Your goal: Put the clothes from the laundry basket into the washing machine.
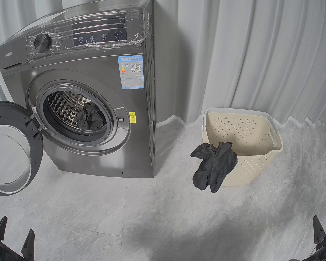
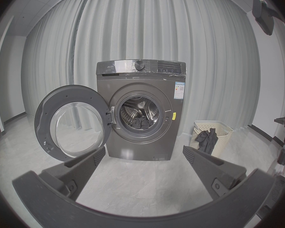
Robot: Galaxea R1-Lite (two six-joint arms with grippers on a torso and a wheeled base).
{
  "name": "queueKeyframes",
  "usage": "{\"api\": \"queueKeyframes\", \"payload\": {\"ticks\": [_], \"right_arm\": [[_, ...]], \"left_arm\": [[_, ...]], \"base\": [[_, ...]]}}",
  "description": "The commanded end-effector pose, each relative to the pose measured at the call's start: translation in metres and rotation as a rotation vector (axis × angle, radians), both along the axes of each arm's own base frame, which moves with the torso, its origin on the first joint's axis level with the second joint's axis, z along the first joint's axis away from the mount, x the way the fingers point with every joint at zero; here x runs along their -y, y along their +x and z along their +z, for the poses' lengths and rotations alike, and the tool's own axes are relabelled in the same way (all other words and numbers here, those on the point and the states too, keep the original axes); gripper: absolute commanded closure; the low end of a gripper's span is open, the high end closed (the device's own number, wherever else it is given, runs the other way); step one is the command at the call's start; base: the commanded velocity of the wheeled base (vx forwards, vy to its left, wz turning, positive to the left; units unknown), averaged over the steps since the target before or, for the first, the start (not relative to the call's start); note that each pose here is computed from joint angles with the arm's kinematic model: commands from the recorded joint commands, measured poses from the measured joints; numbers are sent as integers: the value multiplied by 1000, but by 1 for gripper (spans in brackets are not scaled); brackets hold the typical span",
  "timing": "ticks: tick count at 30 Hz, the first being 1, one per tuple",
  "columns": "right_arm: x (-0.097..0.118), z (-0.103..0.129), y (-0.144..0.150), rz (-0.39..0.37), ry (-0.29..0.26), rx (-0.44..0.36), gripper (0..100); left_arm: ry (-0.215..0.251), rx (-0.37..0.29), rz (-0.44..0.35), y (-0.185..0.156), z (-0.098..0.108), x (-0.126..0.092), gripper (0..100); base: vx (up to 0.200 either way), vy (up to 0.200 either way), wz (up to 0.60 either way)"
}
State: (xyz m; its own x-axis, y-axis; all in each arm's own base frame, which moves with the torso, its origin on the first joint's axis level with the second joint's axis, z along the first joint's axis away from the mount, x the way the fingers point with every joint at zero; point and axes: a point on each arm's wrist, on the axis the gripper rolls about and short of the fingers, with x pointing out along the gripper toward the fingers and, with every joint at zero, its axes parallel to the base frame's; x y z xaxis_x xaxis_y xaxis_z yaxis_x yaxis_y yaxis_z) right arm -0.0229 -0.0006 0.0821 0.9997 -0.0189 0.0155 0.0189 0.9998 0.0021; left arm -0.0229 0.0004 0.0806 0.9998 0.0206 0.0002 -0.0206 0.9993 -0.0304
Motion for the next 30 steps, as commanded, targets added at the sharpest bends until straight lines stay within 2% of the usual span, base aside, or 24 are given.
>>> {"api": "queueKeyframes", "payload": {"ticks": [1, 10, 14, 16, 17, 19, 21, 24, 30], "right_arm": [[0, -5, 0, -1, -2, -2, 0], [0, -5, 0, -10, -3, -3, 0], [0, -5, 0, -13, 2, 4, 0], [0, 6, -2, -6, 2, 63, 0], [0, 27, -9, 1, 5, 153, 0], [0, 41, -16, 11, 16, 201, 0], [0, 54, -18, 50, 28, 142, 0], [-1, 58, -12, 133, 30, 35, 0], [-6, 63, 22, 313, 67, -216, 0]], "left_arm": [[0, 0, 1, 0, -5, 0, 0], [1, 0, 1, 0, -5, 0, 0], [7, 0, -2, 0, -5, 0, 0], [9, 0, -2, 0, -5, 0, 0], [12, 0, -4, 0, -5, 0, 0], [14, 0, -4, 0, -5, 0, 0], [9, 0, -1, 0, -5, 0, 0], [9, 0, -1, 0, -5, 0, 0], [10, 0, -1, 0, -5, 0, 0]], "base": [[0, -200, 0], [0, -200, 0], [0, 0, 0], [0, 0, 0], [0, 0, 0], [0, 0, 0], [0, -200, 0], [0, -200, 0], [0, -200, 0]]}}
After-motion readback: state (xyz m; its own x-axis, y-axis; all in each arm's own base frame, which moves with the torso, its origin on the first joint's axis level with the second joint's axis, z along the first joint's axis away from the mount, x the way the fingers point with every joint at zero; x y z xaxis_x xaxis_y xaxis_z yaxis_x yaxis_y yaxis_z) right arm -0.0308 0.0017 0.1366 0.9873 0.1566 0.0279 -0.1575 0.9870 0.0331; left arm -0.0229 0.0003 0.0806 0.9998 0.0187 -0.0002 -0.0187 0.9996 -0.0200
